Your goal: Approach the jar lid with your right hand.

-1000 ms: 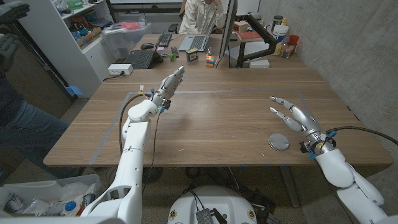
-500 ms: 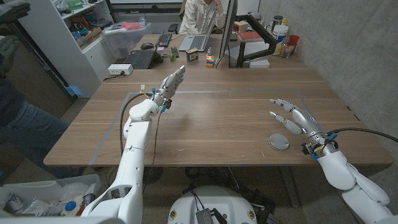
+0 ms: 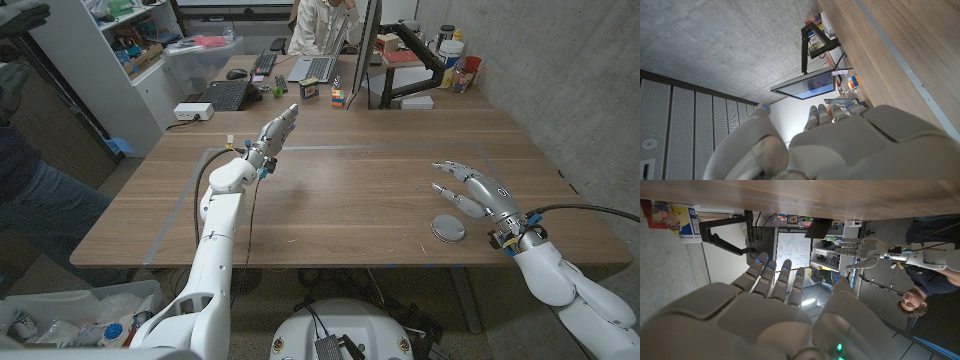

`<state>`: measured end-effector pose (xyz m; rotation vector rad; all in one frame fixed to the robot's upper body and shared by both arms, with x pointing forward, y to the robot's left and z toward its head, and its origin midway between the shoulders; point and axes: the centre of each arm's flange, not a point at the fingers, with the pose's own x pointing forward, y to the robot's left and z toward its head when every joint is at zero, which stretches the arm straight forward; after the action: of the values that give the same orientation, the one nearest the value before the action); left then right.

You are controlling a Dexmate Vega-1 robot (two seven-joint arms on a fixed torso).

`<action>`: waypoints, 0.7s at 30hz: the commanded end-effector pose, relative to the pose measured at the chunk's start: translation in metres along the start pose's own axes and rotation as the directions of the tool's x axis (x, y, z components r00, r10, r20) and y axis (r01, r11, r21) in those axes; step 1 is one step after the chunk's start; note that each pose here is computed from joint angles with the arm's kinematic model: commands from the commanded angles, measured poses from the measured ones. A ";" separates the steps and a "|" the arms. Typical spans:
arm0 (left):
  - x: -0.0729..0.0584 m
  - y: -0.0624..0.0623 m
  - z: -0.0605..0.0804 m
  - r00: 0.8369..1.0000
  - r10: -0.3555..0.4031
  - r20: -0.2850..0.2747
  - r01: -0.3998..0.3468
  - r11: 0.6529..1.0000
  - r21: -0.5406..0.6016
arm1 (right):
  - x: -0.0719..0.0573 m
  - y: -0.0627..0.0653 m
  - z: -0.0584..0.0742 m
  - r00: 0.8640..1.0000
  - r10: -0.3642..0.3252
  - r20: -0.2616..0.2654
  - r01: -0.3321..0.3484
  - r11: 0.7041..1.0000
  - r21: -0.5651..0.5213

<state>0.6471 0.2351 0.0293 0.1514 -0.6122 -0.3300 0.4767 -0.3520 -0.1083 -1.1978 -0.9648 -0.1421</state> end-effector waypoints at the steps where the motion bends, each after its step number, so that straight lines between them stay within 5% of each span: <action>1: 0.003 0.003 0.002 1.000 0.004 0.004 -0.004 1.000 0.011 | 0.001 0.000 0.004 0.999 0.044 0.027 -0.042 0.995 -0.094; 21: 0.005 0.005 0.001 1.000 -0.003 0.005 0.003 1.000 0.005 | -0.005 0.006 0.013 0.991 0.123 0.060 -0.108 0.971 -0.212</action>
<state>0.6507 0.2370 0.0340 0.1569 -0.6180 -0.3279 0.4736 -0.3452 -0.1116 -1.3877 -0.9623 -0.1302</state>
